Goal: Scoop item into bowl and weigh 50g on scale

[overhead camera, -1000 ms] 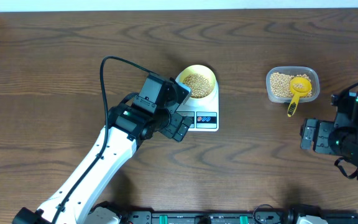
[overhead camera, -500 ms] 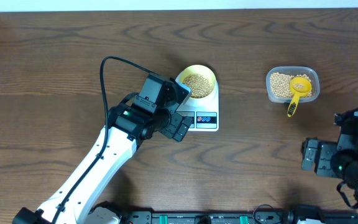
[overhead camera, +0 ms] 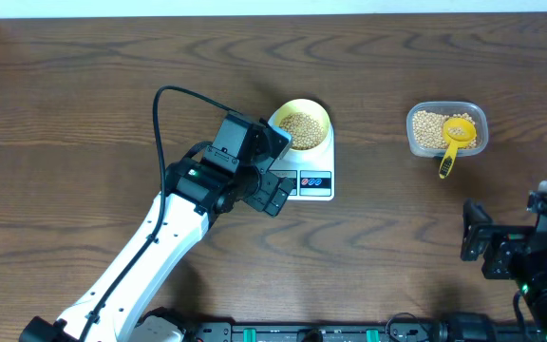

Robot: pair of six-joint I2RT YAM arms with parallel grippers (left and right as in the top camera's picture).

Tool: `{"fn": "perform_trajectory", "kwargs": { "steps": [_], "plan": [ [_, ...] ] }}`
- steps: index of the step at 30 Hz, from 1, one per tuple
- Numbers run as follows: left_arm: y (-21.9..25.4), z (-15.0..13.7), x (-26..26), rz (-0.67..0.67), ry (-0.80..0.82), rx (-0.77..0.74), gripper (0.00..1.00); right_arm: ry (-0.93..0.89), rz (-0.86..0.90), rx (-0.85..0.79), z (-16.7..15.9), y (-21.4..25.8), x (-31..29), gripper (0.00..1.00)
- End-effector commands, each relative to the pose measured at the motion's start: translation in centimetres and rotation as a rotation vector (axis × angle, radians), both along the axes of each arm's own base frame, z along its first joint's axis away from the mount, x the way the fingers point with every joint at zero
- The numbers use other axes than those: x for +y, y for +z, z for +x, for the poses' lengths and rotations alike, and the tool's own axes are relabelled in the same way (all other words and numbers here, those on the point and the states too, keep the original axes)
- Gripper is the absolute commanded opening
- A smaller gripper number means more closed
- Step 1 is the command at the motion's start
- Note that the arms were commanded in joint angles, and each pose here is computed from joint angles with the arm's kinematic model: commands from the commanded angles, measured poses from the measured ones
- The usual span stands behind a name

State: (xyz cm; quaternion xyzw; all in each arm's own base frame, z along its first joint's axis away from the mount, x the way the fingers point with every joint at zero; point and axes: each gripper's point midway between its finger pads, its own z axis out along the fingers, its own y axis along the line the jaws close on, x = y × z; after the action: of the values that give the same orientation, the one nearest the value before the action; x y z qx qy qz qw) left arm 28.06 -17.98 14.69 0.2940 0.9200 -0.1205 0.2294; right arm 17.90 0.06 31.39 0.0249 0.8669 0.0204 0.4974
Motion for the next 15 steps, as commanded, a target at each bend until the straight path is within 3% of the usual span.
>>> {"fn": "perform_trajectory", "kwargs": {
  "steps": [1, 15],
  "plan": [
    [-0.6, -0.2, 0.3, 0.013, 0.009, 0.011, 0.96, 0.037, -0.014, -0.055, 0.0, -0.7, 0.5, 0.99],
    [-0.6, -0.2, 0.3, 0.013, 0.010, 0.011, 0.96, 0.096, -0.045, -0.316, 1.9, -5.7, 1.5, 0.99]
  ]
}}
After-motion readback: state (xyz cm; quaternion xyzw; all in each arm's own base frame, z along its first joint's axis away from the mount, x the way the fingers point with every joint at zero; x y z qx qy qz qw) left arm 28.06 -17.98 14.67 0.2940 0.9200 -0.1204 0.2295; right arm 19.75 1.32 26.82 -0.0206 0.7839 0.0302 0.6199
